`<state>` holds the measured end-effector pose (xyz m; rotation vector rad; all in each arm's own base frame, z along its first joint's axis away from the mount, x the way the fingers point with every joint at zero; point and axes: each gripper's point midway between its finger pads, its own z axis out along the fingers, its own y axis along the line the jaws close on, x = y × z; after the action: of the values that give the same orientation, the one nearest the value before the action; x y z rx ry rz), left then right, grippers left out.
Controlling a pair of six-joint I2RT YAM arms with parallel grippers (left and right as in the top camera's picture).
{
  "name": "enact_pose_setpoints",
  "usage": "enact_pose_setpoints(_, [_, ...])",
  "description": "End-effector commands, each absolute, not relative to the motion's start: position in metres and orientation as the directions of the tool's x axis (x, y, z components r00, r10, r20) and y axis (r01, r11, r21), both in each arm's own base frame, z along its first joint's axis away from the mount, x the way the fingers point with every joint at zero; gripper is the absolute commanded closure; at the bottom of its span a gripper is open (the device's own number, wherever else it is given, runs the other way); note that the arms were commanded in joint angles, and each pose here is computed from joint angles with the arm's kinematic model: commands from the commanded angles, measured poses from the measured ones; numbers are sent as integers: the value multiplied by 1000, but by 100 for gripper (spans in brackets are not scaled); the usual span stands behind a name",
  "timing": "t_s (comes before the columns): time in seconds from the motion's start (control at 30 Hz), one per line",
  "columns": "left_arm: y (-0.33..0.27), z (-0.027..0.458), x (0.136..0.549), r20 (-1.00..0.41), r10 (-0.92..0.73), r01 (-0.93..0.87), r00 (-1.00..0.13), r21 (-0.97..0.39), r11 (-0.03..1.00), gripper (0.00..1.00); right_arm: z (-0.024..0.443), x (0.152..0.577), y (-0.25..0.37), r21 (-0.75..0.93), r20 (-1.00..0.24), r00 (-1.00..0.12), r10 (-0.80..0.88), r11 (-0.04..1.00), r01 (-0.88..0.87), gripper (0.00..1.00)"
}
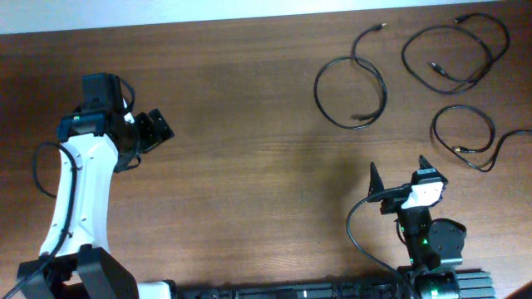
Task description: Untangle cables
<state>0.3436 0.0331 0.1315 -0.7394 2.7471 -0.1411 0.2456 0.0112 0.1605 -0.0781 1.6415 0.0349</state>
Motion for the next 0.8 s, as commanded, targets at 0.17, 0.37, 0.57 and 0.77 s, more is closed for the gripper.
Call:
enact_pose_setpoints(0.17, [32,141,347,-278,-496,-462,-822,-183,868,1,157,246,7,-70,-995,-69,-74,996,-51,1])
enact_pose_setpoints(0.37, [33,141,347,-278,-497,-462,-822,-183,868,1,156,246,-2,-5,-997,-76,-4,1000,9,2])
enact_pose_setpoints(0.57, [32,141,347,-278,-496,-462,-822,-183,868,1,156,246,-4,15,-997,-76,17,1000,22,2])
enact_pose_setpoints(0.77, [33,141,347,-278,-497,-462,-822,-183,868,1,156,246,-4,15,-997,-76,17,1000,22,1])
